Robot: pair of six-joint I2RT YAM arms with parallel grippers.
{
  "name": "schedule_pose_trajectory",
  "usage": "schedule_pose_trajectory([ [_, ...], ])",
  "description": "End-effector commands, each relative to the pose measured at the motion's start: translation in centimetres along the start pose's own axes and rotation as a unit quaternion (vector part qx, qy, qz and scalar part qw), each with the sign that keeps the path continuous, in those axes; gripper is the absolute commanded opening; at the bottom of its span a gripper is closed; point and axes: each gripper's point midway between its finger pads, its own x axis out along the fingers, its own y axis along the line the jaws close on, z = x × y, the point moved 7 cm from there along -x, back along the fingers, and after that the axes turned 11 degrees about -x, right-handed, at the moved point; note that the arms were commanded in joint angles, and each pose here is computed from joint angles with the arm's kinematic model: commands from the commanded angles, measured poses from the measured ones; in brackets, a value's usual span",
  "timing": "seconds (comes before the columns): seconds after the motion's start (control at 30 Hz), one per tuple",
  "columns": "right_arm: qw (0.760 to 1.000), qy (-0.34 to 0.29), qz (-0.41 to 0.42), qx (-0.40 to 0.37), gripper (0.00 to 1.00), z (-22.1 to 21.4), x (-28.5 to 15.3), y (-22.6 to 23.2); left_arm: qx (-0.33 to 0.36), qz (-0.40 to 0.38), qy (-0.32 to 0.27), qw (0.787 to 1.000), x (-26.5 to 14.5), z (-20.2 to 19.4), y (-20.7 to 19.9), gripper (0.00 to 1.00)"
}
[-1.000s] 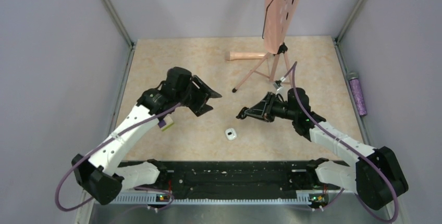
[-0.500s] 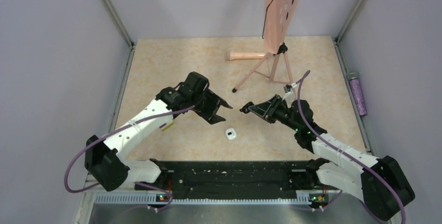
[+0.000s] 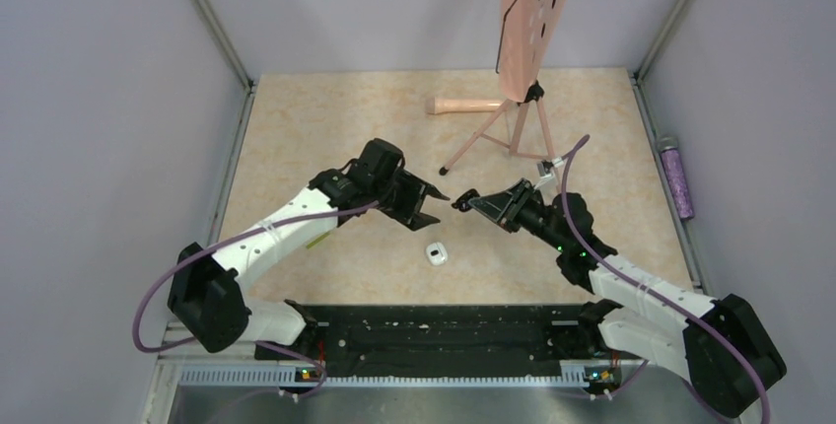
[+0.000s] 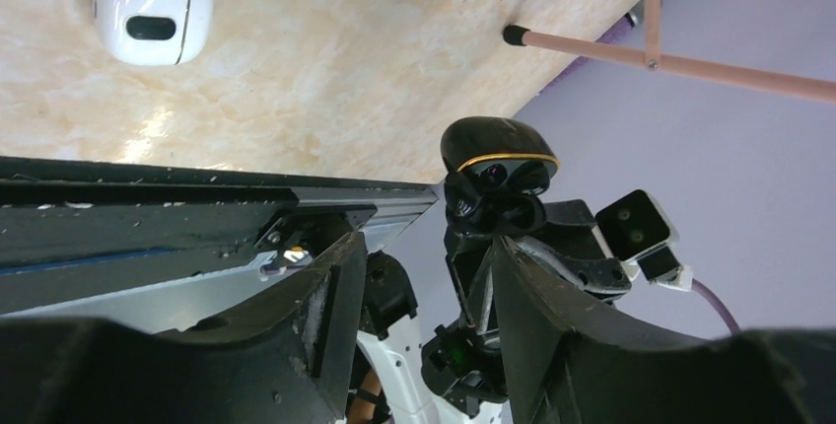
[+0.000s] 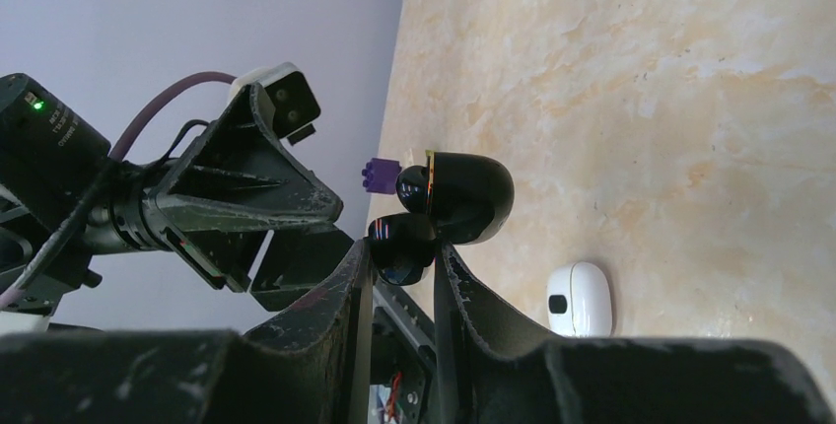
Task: Insert the wireless bluetooth earbuds into the charging case
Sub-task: Adjust the left earbud in the left side groove of the charging case.
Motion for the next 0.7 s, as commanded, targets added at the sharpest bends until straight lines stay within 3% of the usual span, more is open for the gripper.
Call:
schedule_pose_trajectory([
  [0.0, 0.999, -0.019, 0.037, -0.017, 0.0, 0.5, -0.2, 1.5, -0.019, -0.043, 0.01, 0.999, 0.7, -0.2, -1.2, 0.55],
  [0.67, 0.999, -0.02, 0.034, -0.018, 0.0, 0.4, -0.2, 1.3, -0.04, -0.025, 0.029, 0.998, 2.4, -1.0, -1.4, 0.49],
])
